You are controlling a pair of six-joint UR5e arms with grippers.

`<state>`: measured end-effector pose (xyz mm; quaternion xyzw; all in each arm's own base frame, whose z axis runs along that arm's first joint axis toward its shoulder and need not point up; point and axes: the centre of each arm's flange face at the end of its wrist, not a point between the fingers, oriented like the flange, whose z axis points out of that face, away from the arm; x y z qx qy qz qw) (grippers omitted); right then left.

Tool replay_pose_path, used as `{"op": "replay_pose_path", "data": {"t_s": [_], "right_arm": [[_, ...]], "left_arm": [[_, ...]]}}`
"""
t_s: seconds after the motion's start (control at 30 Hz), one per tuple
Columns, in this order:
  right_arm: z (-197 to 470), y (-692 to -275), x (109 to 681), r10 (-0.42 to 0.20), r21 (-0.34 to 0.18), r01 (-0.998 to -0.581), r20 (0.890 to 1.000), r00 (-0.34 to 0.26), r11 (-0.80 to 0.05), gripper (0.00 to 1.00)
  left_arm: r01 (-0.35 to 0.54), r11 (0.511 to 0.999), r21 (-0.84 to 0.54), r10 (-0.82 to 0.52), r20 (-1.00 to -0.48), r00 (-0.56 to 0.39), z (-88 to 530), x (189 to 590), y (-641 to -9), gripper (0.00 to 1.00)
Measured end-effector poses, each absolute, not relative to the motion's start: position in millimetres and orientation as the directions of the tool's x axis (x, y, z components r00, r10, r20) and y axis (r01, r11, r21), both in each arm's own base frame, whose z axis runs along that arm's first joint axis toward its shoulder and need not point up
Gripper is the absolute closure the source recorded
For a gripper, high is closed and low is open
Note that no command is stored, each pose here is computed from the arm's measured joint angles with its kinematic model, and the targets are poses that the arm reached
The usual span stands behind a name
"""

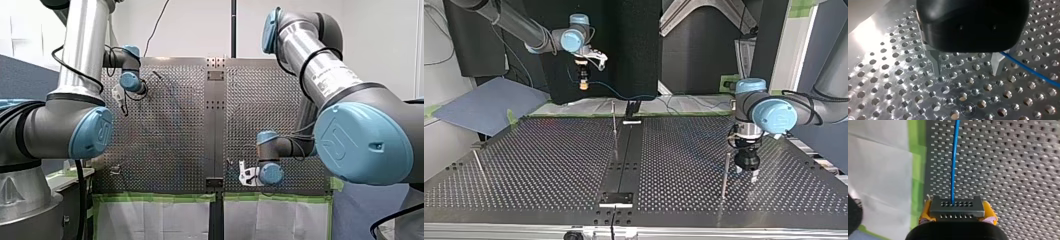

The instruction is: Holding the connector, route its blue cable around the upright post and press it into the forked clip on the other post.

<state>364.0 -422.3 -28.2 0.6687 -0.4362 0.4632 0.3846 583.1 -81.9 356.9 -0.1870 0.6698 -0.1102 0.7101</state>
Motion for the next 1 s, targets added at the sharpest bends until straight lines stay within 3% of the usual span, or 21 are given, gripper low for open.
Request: {"op": "replay_pose_path", "data": {"t_s": [0.43,0.8,1.0], "right_arm": [[27.5,-429.9,367.7,-0.138,0.103,-0.943,0.978,0.153,-0.316,1.00],[23.2,-426.5,363.6,-0.129,0.098,-0.945,0.981,0.145,-0.311,1.00],[23.1,-426.8,363.7,-0.126,0.096,-0.946,0.982,0.141,-0.311,1.00]], "left_arm": [[-0.106,0.876,-0.470,-0.467,-0.883,0.052,353.2,578.6,-86.7,0.00],[-0.131,0.863,-0.488,-0.493,-0.870,-0.009,346.7,570.0,-95.5,0.00],[-0.150,0.849,-0.506,-0.511,-0.859,0.007,348.5,560.7,-95.8,0.00]]}}
